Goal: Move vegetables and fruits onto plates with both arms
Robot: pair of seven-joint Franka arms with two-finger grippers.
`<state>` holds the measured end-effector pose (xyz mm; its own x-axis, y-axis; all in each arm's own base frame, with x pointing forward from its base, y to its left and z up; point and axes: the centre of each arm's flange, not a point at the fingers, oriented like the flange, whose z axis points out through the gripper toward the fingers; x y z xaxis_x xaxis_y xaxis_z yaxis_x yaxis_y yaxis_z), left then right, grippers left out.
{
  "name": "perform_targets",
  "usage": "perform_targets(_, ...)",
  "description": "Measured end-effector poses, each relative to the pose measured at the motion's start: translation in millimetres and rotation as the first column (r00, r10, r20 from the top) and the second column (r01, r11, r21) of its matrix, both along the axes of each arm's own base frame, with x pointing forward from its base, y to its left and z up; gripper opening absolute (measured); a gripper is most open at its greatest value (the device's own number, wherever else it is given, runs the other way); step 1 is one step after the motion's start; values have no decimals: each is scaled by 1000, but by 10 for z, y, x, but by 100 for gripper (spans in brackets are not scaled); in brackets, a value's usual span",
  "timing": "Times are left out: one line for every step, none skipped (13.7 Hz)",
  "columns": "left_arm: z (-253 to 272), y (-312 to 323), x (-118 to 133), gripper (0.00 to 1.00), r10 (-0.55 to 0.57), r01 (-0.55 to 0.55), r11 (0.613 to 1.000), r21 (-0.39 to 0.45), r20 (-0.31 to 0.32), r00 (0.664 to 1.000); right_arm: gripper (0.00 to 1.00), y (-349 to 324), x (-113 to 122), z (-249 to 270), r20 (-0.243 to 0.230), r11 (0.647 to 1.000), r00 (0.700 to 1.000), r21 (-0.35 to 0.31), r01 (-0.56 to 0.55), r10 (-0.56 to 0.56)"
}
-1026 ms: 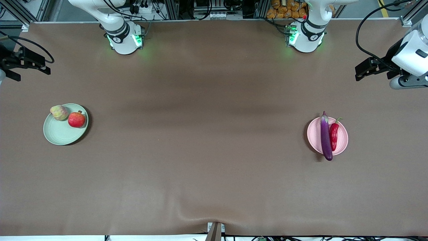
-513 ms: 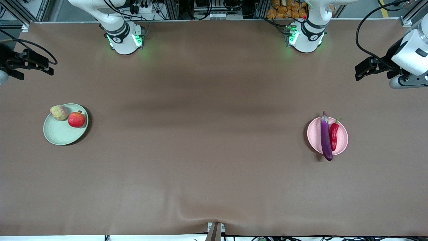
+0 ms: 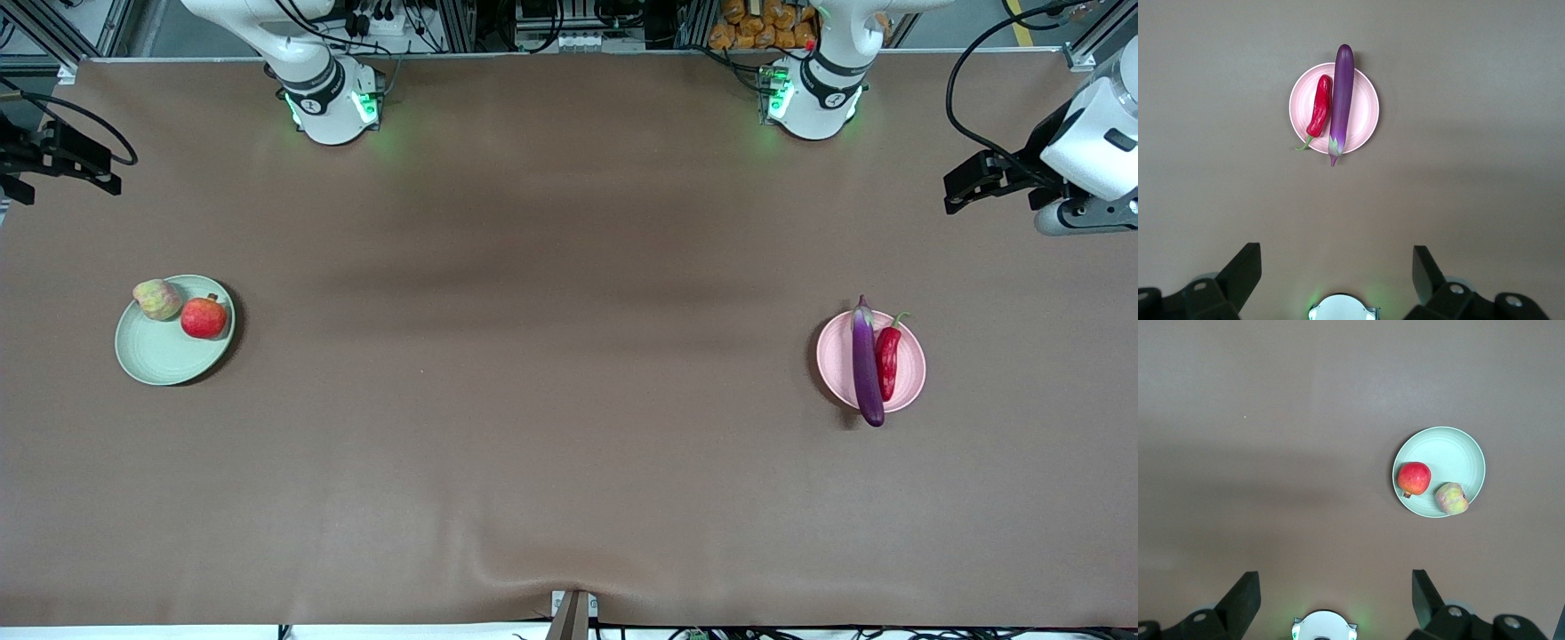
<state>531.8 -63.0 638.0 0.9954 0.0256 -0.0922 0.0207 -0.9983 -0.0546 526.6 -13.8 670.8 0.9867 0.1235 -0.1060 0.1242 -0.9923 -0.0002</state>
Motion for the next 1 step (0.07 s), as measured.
perform_targets(-2, 0, 0, 100, 0, 0, 1000, 0, 0, 1000, 100, -1, -1, 0, -1, 1000, 1000, 1, 0, 0)
